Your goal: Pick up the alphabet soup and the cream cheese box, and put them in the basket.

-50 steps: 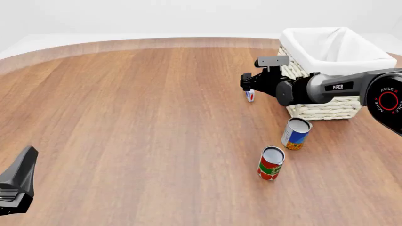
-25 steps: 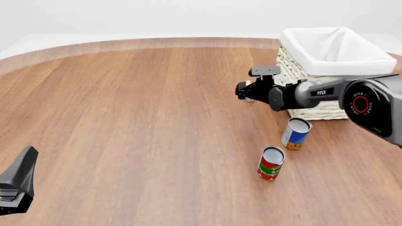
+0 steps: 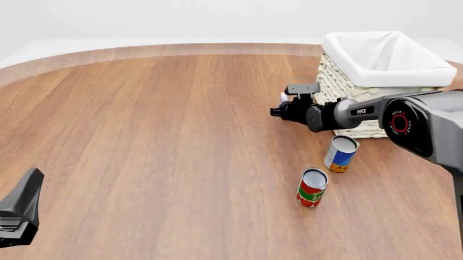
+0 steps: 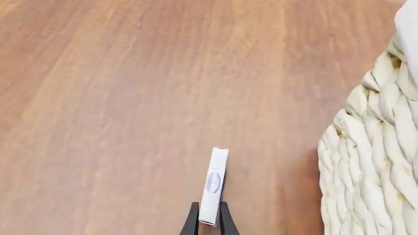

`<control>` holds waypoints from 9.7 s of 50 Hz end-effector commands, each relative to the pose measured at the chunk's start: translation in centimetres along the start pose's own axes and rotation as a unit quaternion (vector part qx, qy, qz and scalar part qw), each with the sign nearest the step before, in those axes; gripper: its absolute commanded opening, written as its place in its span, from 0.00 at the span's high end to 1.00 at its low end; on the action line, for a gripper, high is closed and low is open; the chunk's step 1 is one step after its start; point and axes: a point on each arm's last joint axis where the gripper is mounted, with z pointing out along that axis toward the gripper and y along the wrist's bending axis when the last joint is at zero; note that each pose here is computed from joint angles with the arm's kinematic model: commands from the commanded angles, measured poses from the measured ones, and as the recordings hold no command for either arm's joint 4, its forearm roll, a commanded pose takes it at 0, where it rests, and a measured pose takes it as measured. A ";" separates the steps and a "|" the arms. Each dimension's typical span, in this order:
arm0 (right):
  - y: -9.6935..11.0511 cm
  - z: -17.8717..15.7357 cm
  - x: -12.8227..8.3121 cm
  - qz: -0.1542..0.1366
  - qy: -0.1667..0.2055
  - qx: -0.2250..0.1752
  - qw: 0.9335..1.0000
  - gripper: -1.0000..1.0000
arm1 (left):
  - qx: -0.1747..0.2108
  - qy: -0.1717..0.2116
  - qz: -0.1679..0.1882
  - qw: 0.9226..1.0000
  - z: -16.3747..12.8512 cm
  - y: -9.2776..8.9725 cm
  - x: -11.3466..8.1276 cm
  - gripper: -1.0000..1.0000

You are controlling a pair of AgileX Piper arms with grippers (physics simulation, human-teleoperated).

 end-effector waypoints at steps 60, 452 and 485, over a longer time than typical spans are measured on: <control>5.2 -13.4 -4.0 -0.016 -0.103 -0.064 0.993 1.00 | 0.000 0.000 0.000 1.000 0.0 0.0 0.0 0.00; 2.9 -19.5 -0.3 -0.179 -0.087 -0.032 0.979 0.00 | 0.000 0.000 0.000 1.000 0.0 0.0 0.0 0.00; 0.1 -25.0 1.7 -0.136 -0.106 0.001 0.985 0.00 | 0.000 0.000 0.000 1.000 0.0 0.0 0.0 0.00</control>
